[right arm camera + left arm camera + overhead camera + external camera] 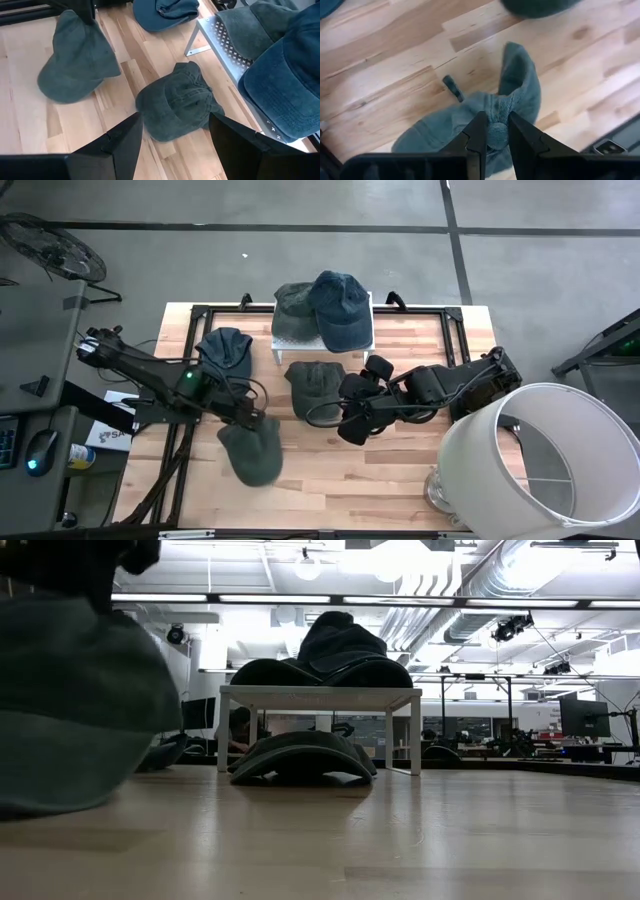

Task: Pick & Place hat
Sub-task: Put the bottom gray cap on the shelf

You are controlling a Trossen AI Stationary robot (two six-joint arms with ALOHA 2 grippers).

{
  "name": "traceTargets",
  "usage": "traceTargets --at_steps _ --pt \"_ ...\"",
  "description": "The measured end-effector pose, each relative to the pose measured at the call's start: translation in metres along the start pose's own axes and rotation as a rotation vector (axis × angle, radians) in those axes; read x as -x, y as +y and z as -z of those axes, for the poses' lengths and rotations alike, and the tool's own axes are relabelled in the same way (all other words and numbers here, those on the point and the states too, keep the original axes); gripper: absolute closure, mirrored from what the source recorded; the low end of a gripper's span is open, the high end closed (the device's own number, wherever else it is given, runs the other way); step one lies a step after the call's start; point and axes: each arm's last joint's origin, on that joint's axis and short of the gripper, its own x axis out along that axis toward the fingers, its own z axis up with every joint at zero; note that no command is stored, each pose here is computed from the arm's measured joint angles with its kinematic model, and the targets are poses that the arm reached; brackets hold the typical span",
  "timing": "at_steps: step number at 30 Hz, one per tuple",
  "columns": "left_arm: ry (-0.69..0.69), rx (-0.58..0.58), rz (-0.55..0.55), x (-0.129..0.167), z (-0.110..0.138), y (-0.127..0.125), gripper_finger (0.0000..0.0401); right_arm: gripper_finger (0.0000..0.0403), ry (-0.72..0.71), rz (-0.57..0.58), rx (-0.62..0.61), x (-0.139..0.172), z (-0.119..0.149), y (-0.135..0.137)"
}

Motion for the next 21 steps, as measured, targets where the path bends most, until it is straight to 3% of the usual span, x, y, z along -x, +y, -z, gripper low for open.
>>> traceTargets --at_steps 21 --pt "-0.143 -0.077 0.191 0.056 -0.01 -0.026 0.035 0.0181 -0.029 0.002 0.037 0.0 -0.002 0.001"
